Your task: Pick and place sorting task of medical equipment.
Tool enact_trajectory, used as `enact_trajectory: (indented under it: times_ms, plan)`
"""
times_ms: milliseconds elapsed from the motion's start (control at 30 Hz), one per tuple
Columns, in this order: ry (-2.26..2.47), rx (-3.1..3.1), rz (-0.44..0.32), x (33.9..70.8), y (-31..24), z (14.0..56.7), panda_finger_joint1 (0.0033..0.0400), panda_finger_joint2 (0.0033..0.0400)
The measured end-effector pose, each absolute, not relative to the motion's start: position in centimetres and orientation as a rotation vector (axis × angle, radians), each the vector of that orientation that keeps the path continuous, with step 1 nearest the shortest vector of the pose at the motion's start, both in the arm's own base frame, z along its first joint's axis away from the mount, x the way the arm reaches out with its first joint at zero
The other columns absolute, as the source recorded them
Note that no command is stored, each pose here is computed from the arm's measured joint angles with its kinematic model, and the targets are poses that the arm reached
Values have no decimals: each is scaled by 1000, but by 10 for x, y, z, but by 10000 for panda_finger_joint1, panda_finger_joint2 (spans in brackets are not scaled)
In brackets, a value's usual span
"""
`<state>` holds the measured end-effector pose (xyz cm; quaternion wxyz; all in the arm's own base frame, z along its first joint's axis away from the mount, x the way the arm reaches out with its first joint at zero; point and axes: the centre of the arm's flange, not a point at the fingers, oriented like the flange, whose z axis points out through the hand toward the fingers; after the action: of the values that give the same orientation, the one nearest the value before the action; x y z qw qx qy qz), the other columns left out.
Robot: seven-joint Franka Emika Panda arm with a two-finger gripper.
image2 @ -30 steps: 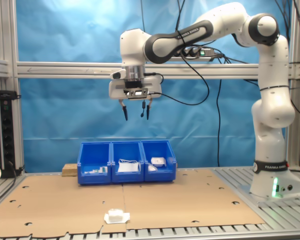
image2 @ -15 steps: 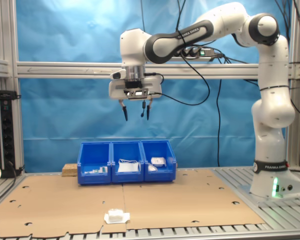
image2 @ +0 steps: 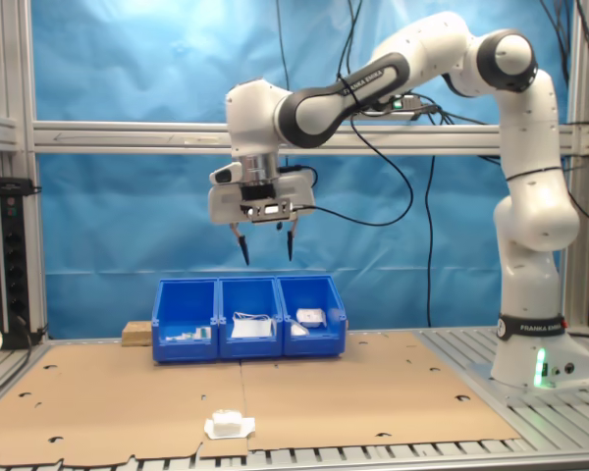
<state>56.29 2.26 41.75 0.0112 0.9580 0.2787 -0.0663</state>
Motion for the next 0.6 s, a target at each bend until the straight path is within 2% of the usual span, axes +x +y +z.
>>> enact_trajectory:
  times_ms: [600]
  plan:
    - [928, 3007, -230, 582, 38, 351, 400, 400]
